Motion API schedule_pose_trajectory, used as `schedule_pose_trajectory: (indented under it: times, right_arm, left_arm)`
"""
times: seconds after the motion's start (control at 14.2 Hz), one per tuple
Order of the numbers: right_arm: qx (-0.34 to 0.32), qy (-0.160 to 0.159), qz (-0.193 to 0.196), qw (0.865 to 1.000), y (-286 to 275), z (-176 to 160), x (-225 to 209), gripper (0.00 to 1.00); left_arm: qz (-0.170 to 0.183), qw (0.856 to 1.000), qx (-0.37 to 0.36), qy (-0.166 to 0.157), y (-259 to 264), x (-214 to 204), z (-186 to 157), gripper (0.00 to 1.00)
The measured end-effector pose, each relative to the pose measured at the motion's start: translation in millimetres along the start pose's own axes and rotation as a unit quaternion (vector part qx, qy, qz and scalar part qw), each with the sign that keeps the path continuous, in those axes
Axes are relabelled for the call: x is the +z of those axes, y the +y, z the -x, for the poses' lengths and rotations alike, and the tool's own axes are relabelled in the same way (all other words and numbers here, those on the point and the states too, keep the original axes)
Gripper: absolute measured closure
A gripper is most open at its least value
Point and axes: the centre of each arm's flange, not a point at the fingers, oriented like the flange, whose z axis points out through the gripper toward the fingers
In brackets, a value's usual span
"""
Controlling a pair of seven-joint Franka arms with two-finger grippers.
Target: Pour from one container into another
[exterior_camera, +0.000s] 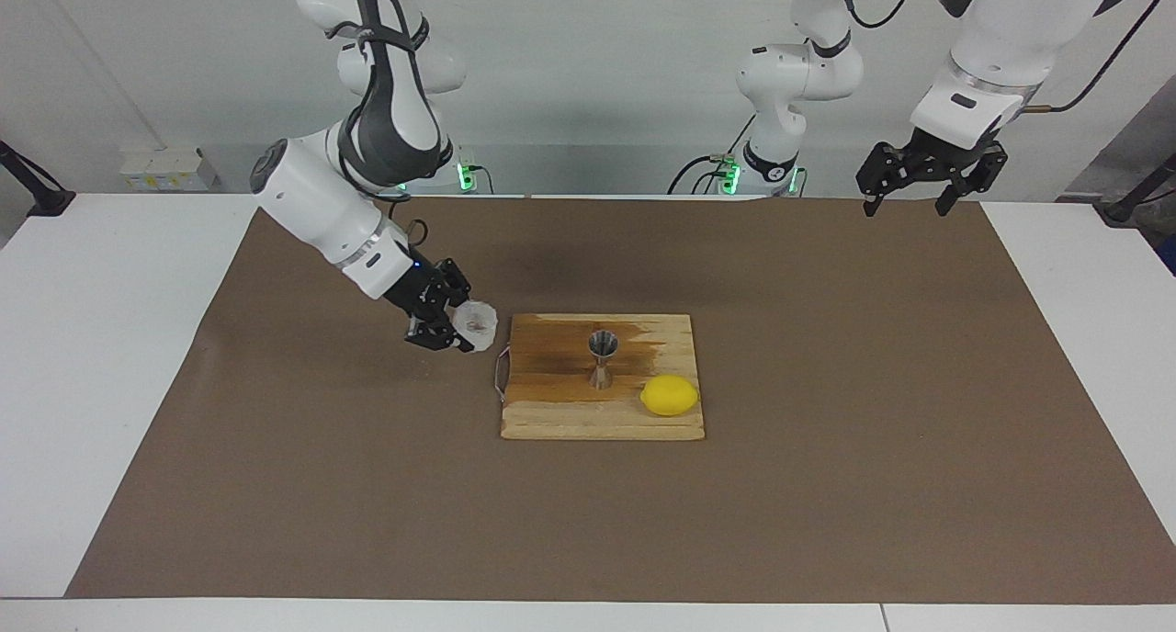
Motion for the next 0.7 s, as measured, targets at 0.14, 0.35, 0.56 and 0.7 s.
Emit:
schedule_pose_trajectory:
  times: [0.14, 0.35, 0.56, 0.7]
  right_arm:
    - [-0.005, 0.014, 0.002, 1.000, -8, 44, 1, 0.51]
    - [-0.008, 0.013, -0.005, 1.000, -19, 84, 9, 0.51]
    - [-0.022, 0.010, -0.017, 1.000, -26, 108, 22, 0.51]
    - [-0.029, 0.018, -0.016, 0.999, -28, 129, 32, 0.51]
  left_arm:
    - [0.000, 1.000, 0.000, 0.000, 0, 0, 0, 0.00]
    - [0.000, 1.000, 0.000, 0.000, 0, 0, 0, 0.00]
    - [0.000, 1.000, 0.000, 0.000, 0, 0, 0, 0.00]
    - [0.000, 1.000, 0.000, 0.000, 0, 0, 0, 0.00]
